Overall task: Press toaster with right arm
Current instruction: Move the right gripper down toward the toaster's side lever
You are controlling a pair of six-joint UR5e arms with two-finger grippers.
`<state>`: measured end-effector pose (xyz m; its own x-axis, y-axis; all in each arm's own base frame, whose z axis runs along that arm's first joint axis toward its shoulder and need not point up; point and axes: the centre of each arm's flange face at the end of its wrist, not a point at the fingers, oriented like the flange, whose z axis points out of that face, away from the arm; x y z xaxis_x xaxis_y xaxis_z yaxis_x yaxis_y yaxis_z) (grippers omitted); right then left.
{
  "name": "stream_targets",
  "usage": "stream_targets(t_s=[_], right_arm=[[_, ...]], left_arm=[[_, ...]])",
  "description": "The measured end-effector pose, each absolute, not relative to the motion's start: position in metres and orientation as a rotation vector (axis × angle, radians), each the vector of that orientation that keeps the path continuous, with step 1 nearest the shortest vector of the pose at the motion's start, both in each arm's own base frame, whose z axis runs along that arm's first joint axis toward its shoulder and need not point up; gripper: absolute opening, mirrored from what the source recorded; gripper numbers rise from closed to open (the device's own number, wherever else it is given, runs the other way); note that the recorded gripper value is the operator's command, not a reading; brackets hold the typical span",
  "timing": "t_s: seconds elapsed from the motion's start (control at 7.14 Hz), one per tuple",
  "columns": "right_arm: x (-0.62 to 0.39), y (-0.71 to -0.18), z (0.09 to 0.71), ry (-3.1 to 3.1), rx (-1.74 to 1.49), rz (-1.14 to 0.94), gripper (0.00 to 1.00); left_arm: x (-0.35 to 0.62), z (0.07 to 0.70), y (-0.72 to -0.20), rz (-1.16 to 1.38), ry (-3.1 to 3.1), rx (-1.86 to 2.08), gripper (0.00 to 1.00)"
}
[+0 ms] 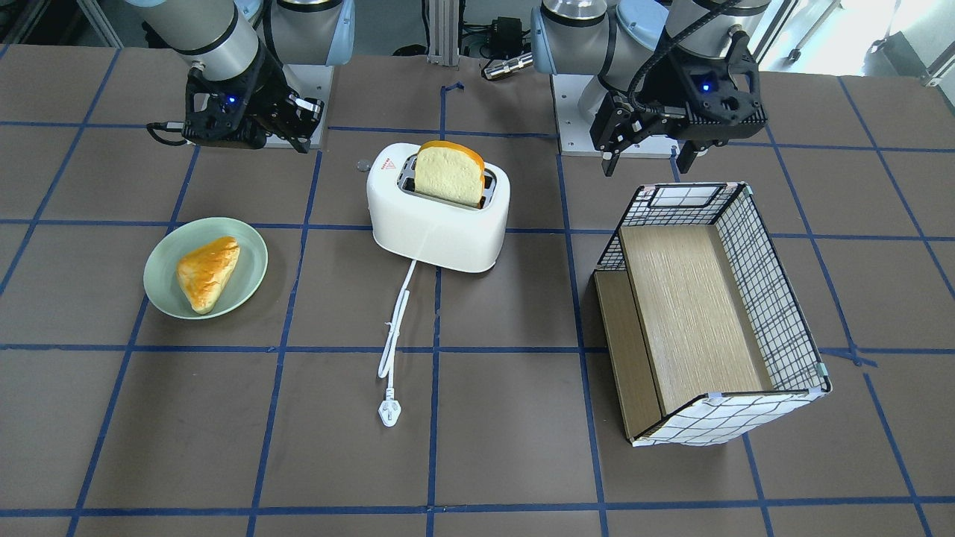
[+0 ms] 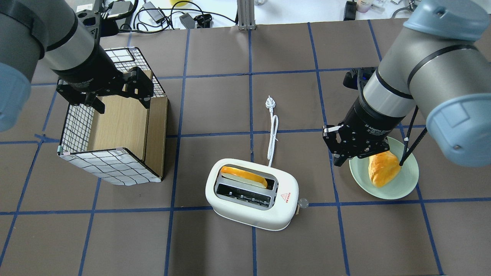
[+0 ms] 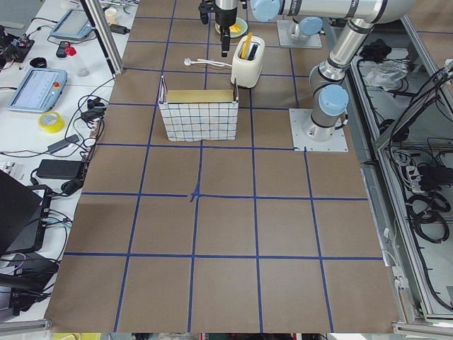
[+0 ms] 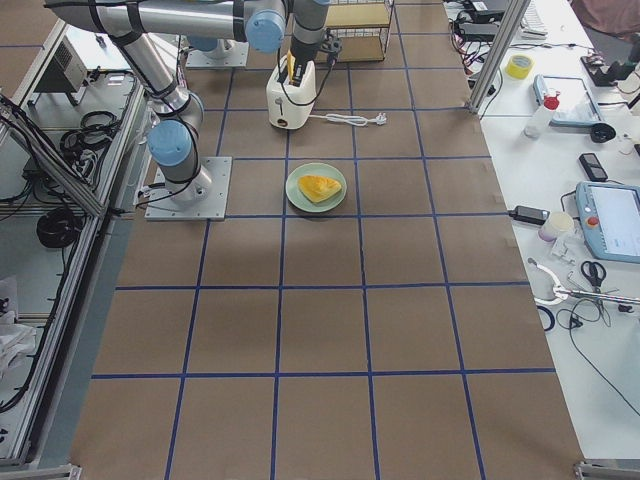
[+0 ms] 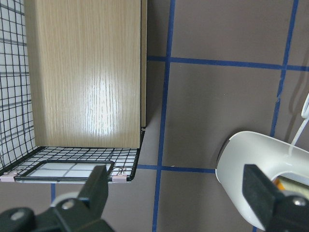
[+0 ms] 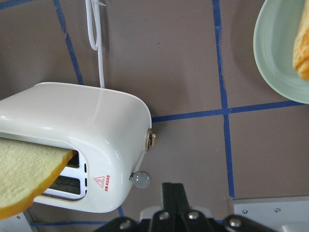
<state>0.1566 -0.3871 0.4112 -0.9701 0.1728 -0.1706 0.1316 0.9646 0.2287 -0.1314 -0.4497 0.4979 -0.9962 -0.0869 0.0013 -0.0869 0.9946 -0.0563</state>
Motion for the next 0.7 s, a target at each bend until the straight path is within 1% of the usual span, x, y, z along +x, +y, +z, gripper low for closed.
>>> stream_targets(t_s=[0.42,0.7], right_arm=[[0.169,-0.382,0.382,2.802,0.182,0.361,0.0],[0.173,-0.373,0.349,2.752,0.162,0.391,0.0]], left_arm=[[-0.131,0.498,-0.45,-0.089,3.136,-0.137,1.0],[-0.131,0.498,-0.45,-0.089,3.136,-0.137,1.0]])
